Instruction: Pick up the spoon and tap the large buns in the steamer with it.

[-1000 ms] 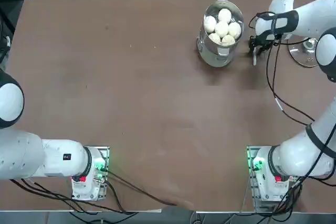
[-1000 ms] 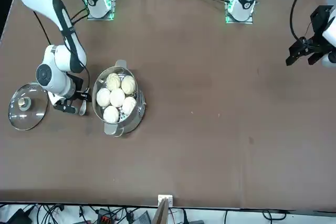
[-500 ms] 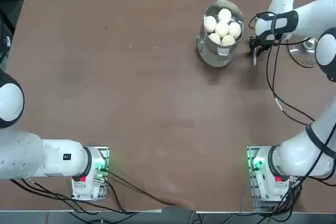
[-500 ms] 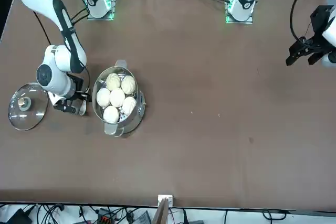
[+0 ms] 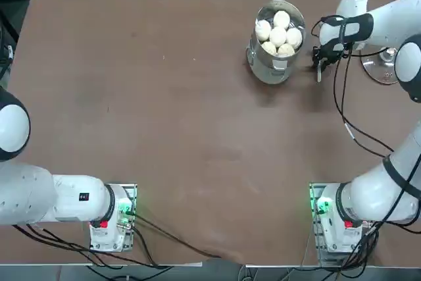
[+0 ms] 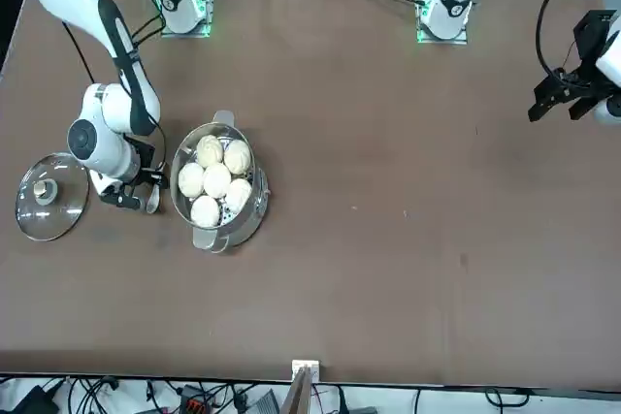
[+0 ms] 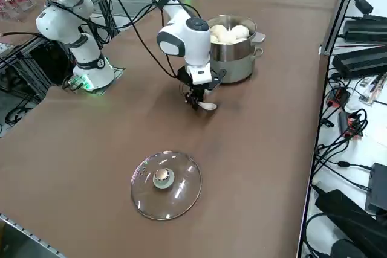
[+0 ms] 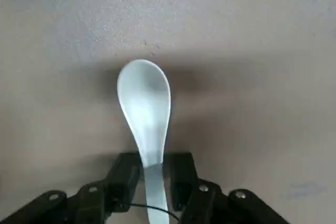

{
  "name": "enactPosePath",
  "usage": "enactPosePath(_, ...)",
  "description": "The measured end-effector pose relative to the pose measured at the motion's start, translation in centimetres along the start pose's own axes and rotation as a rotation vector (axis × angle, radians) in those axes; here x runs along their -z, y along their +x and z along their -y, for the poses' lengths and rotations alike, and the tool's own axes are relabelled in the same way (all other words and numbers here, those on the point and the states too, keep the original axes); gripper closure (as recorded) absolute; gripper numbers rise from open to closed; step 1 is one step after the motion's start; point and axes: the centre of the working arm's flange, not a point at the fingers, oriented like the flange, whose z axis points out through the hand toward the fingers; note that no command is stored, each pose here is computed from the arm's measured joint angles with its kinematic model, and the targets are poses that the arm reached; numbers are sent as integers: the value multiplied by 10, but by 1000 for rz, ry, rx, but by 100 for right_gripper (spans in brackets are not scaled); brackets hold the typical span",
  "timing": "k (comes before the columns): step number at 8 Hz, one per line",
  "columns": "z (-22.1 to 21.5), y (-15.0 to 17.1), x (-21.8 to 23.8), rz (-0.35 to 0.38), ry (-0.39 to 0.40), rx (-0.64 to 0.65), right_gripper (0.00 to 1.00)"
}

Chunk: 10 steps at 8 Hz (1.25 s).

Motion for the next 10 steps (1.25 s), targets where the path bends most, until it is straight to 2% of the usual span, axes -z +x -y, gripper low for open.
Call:
enactPosePath(5,1,0,1,-2,1,2,73)
enactPosePath(10,2,0,1,-2,1,3,77)
